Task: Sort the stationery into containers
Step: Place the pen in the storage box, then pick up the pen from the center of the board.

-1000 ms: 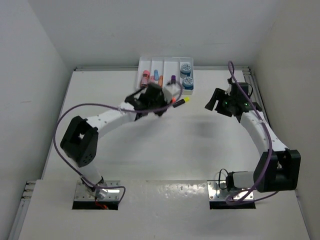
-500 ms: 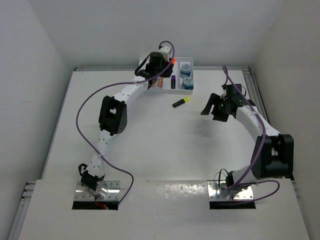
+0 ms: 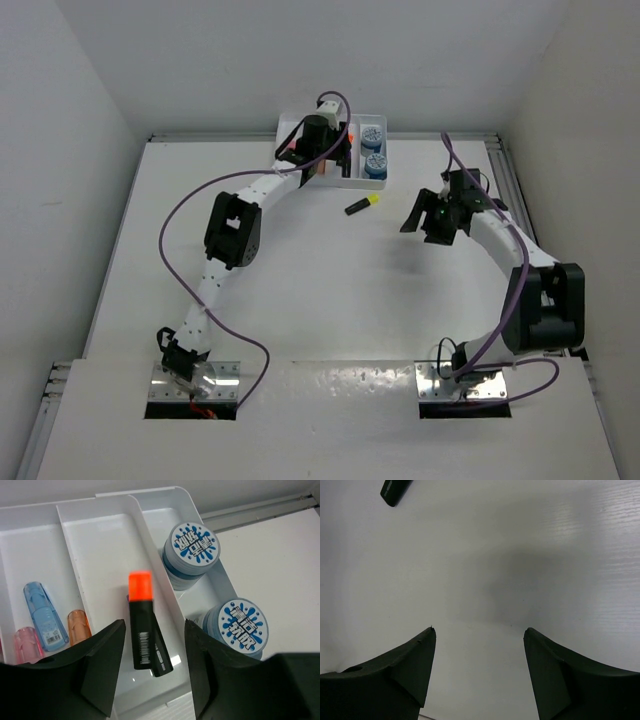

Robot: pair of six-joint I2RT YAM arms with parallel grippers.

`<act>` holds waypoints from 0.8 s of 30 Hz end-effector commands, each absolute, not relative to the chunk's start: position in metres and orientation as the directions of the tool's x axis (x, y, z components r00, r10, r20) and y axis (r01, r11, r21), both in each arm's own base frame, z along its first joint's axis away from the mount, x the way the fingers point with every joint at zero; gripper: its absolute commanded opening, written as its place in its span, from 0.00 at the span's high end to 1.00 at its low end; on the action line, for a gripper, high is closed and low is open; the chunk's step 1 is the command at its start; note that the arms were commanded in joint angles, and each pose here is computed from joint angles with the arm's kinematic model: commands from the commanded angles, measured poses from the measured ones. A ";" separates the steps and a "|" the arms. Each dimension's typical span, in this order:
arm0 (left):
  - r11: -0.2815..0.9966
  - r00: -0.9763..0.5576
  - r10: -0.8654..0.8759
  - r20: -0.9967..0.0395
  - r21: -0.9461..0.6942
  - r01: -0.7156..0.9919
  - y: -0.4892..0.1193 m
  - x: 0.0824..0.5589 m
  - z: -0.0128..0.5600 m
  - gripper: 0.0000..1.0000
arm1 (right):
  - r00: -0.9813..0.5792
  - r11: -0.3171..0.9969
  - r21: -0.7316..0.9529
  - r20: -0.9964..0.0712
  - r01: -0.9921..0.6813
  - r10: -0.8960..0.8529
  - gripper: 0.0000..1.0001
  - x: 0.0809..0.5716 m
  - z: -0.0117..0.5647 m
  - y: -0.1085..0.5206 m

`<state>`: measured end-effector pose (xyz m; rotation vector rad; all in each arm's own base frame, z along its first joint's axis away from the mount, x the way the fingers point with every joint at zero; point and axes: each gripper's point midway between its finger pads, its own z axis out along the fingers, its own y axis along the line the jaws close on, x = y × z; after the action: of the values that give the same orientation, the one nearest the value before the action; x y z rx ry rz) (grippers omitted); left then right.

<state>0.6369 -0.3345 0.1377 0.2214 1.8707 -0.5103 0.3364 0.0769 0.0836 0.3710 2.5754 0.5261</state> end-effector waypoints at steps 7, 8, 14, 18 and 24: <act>0.894 -0.158 -0.136 -0.978 -0.190 0.406 -0.309 0.639 0.258 0.36 | -0.755 0.897 0.373 -0.510 0.237 0.412 0.30 0.379 0.106 0.108; 0.898 -0.128 -0.149 -0.981 -0.188 0.398 -0.295 0.634 0.288 0.36 | -0.734 0.903 0.336 -0.537 0.266 0.416 0.30 0.385 0.106 0.107; 0.922 -0.155 -0.182 -0.971 -0.223 0.316 -0.210 0.586 0.340 0.32 | -0.718 0.932 0.237 -0.595 0.274 0.362 0.31 0.424 0.097 0.152; 0.955 -0.170 -0.145 -0.975 -0.183 0.234 -0.144 0.545 0.346 0.31 | -0.722 0.935 0.203 -0.594 0.292 0.355 0.34 0.439 0.080 0.183; 0.965 -0.234 -0.191 -0.953 -0.226 0.133 -0.075 0.493 0.337 0.31 | -0.697 0.939 0.139 -0.637 0.316 0.328 0.42 0.468 0.058 0.214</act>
<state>0.5100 -0.0765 0.3716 -0.0411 1.6687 -0.2722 0.4502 0.2084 0.0477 0.3978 2.4767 0.0850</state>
